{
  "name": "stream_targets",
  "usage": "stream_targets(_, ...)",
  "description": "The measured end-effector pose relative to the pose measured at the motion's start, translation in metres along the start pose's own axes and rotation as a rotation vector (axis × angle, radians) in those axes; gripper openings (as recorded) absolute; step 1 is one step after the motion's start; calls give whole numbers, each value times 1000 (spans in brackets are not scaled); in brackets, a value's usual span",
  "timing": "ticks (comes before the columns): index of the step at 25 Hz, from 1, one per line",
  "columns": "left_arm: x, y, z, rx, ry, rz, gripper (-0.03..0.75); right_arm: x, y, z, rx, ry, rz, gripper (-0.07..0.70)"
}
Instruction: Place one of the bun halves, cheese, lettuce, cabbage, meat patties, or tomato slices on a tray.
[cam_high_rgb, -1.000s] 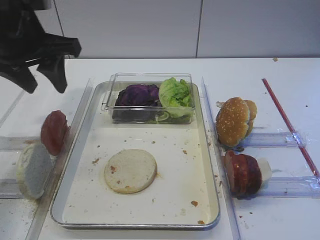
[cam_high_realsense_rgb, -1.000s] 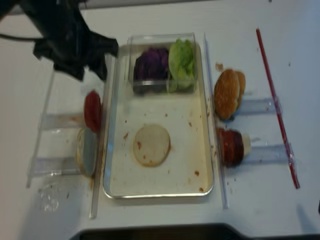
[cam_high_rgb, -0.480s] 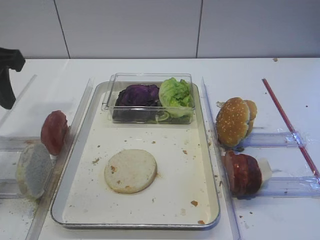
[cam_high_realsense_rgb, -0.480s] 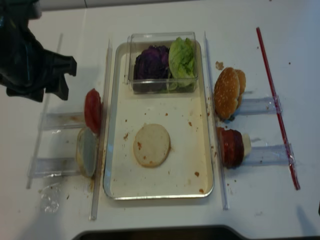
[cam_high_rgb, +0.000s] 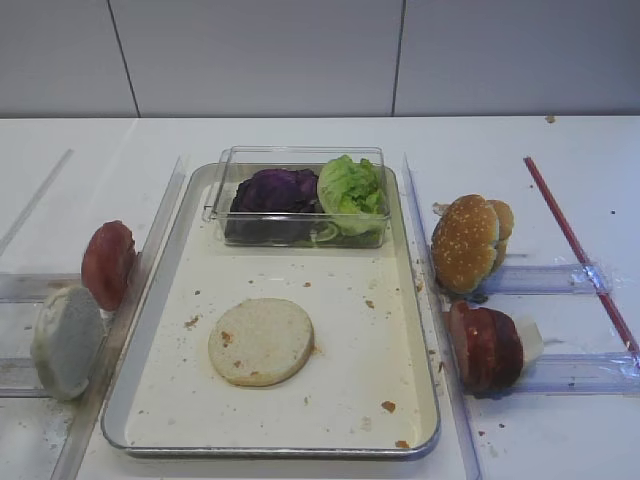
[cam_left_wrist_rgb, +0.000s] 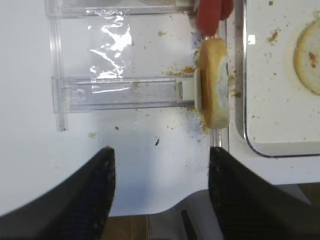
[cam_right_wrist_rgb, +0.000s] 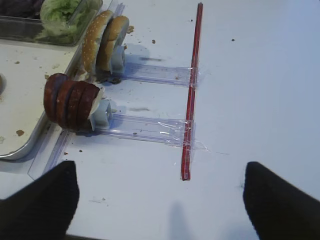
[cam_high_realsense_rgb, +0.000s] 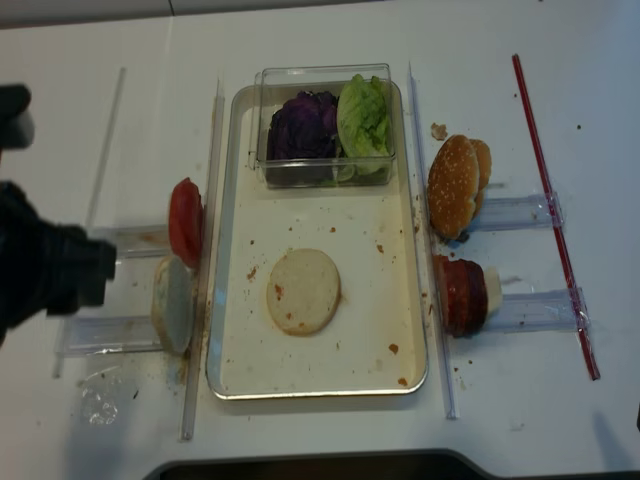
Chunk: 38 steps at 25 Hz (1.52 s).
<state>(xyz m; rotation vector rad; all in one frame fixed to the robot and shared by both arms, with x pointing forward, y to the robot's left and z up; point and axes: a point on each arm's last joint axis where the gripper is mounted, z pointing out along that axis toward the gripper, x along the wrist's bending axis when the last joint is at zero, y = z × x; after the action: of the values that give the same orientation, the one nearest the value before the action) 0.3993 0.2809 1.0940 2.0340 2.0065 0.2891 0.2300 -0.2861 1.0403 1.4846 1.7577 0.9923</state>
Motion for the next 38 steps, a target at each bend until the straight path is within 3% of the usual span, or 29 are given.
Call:
stream_targets(7, 6, -56, -14, -108, -12, 1, 402, 0, 0, 0, -2, 0, 0, 691)
stream_targets(13, 9, -86, -25, -218, -21, 4, 402, 0, 0, 0, -2, 0, 0, 691)
stream_targets(16, 12, -101, -24, -256, -11, 44, 402, 0, 0, 0, -2, 0, 0, 691)
stream_targets(19, 14, -116, -24, -306, -6, 56, 402, 0, 0, 0, -2, 0, 0, 691)
stream_targets(30, 18, -160, -24, -503, -30, 57, 402, 0, 0, 0, -2, 0, 0, 691)
stream_targets(38, 21, -178, -6, -625, -34, 55, 402, 0, 0, 0, -2, 0, 0, 691)
